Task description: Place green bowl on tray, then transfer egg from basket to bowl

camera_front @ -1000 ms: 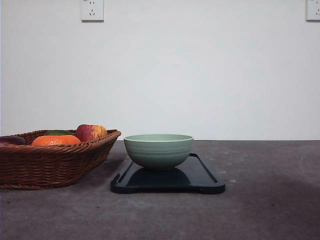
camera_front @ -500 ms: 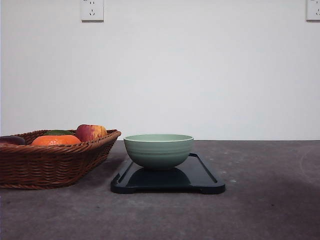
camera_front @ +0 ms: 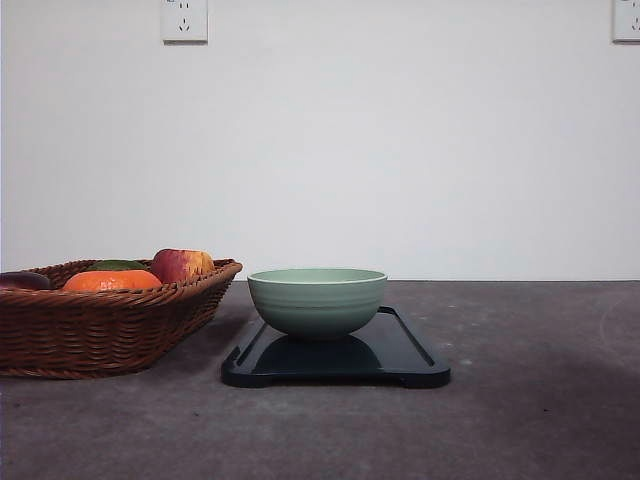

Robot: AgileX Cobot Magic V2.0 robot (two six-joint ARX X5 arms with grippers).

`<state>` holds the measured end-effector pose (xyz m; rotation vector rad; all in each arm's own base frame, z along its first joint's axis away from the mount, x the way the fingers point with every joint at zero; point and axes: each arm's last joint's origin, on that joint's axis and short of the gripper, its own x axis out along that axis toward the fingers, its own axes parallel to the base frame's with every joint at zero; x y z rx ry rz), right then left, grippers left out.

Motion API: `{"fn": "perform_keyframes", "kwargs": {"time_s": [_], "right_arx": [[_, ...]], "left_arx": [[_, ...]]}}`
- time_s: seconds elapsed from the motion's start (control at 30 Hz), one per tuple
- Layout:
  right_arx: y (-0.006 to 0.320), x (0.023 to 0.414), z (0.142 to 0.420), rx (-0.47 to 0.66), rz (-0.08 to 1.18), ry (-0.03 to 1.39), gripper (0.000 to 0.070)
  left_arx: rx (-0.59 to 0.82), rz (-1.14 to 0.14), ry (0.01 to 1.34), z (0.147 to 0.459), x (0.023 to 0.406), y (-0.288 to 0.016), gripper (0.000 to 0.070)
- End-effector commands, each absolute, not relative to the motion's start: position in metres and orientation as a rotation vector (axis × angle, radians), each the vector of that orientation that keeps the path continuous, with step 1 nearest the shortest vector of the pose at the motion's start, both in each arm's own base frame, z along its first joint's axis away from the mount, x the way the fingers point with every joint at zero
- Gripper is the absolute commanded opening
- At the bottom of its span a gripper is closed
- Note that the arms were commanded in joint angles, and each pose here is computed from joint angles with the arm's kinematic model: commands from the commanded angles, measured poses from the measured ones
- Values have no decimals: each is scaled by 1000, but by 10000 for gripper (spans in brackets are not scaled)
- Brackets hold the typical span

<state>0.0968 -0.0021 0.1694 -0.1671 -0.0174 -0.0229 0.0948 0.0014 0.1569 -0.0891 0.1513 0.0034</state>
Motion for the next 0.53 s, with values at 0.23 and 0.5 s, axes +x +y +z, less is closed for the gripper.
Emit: {"fn": "perform_keyframes", "kwargs": {"time_s": [0.23, 0.5], "right_arx": [[-2, 97, 169, -154, -26, -23, 15], [-2, 97, 169, -154, -26, -23, 15]], "left_arx": [[-75, 4, 166, 151, 96, 1, 0], [-75, 4, 166, 151, 96, 1, 0]]}}
